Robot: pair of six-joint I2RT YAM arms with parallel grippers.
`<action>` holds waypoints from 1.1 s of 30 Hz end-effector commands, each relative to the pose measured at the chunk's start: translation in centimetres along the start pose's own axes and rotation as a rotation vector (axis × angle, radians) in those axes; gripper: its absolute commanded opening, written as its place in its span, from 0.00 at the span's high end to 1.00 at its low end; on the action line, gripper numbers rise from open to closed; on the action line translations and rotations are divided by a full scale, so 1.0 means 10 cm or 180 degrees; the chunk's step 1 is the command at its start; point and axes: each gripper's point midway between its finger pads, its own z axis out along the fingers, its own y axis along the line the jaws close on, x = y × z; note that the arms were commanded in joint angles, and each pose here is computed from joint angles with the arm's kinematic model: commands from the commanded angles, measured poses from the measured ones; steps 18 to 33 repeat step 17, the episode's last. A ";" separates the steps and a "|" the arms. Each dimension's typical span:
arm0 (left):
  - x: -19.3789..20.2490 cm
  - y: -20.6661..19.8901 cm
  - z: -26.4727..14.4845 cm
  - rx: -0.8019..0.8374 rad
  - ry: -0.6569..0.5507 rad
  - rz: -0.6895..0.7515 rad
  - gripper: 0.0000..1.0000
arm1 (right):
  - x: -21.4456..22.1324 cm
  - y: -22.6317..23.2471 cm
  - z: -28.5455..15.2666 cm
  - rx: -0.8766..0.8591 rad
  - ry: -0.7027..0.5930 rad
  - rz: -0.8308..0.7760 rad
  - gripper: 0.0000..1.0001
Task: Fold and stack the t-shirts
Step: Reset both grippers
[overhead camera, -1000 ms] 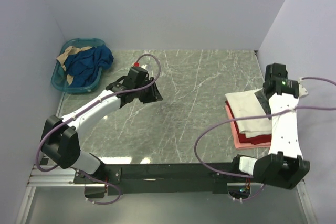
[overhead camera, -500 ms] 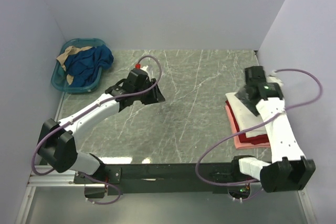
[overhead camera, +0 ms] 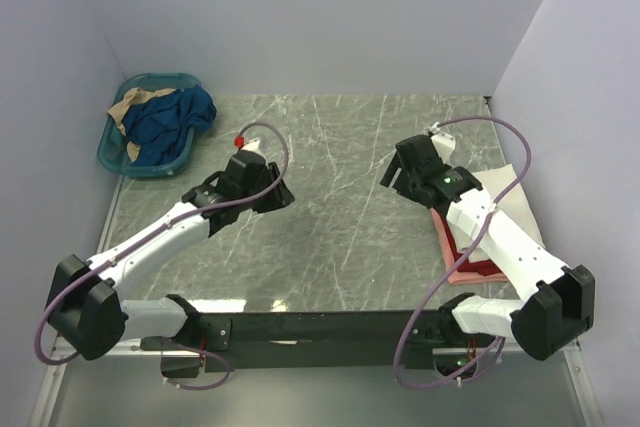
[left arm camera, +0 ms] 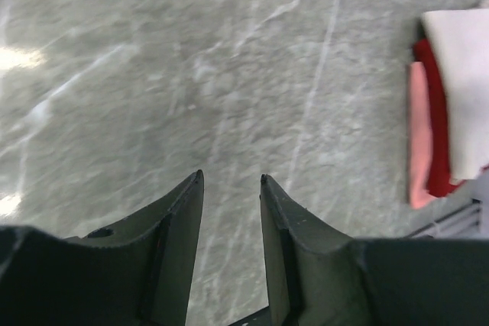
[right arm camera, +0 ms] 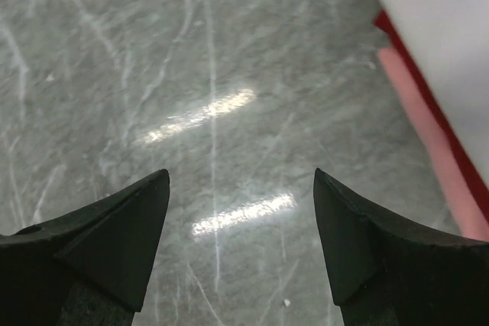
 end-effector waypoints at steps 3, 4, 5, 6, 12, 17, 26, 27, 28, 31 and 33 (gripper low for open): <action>-0.11 0.18 -0.15 -0.0117 -0.0420 -0.0120 0.58 | -0.08 0.37 -0.12 -0.0761 -0.0344 -0.0162 0.17; -0.10 0.22 -0.16 -0.0154 -0.0444 -0.0135 0.58 | -0.01 0.37 -0.08 -0.0821 -0.0351 -0.0185 0.17; -0.10 0.28 -0.16 -0.0226 -0.0481 -0.0141 0.57 | 0.01 0.38 -0.07 -0.0874 -0.0361 -0.0192 0.16; -0.11 0.31 -0.17 -0.0251 -0.0503 -0.0142 0.57 | 0.02 0.41 -0.11 -0.0980 -0.0371 -0.0212 0.16; -0.15 0.35 -0.18 -0.0307 -0.0550 -0.0130 0.57 | 0.02 0.41 -0.12 -0.1068 -0.0475 -0.0262 0.15; -0.18 0.33 -0.19 -0.0271 -0.0570 -0.0103 0.57 | -0.03 0.48 -0.20 -0.1235 -0.0543 -0.0231 0.14; -0.18 0.33 -0.19 -0.0271 -0.0570 -0.0103 0.57 | -0.03 0.48 -0.20 -0.1235 -0.0543 -0.0231 0.14; -0.18 0.33 -0.19 -0.0271 -0.0570 -0.0103 0.57 | -0.03 0.48 -0.20 -0.1235 -0.0543 -0.0231 0.14; -0.18 0.33 -0.19 -0.0271 -0.0570 -0.0103 0.57 | -0.03 0.48 -0.20 -0.1235 -0.0543 -0.0231 0.14; -0.18 0.33 -0.19 -0.0271 -0.0570 -0.0103 0.57 | -0.03 0.48 -0.20 -0.1235 -0.0543 -0.0231 0.14; -0.18 0.33 -0.19 -0.0271 -0.0570 -0.0103 0.57 | -0.03 0.48 -0.20 -0.1235 -0.0543 -0.0231 0.14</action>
